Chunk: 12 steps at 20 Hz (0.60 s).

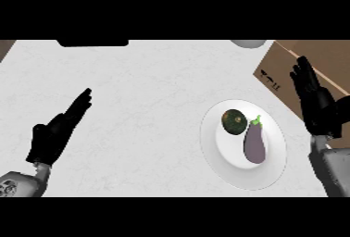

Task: Pick the squash from the plate and place it in the cardboard box

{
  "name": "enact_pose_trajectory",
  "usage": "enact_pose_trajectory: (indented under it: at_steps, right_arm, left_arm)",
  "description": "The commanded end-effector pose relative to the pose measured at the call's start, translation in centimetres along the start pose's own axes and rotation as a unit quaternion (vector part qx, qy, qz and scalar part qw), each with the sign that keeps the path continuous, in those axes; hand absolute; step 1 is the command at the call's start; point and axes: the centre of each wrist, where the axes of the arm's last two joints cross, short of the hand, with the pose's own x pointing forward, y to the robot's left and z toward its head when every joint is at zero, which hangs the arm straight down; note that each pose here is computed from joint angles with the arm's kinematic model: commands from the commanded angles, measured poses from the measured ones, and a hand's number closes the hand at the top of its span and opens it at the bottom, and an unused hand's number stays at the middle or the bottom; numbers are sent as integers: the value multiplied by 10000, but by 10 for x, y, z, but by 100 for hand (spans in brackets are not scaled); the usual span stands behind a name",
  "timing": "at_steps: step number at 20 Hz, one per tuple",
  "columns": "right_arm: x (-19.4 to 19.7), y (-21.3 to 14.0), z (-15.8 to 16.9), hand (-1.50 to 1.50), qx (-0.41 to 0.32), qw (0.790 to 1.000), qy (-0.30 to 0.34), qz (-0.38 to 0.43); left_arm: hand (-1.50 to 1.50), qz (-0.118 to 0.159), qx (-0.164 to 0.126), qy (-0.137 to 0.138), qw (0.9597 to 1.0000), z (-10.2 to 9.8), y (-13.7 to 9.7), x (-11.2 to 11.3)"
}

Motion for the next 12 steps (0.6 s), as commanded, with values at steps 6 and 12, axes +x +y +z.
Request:
enact_pose_trajectory:
  at_steps: [6, 12]
  right_arm:
    - [136, -77, -13, -150, 468, 9624, -2668, 177]
    - [63, -135, 0, -150, 946, 9494, -2320, 1895]
  left_arm:
    - [0, -607, 142, -1644, 9844, -16, 22, 44]
    - [0, -261, -218, -1645, 9858, -21, 4, 38]
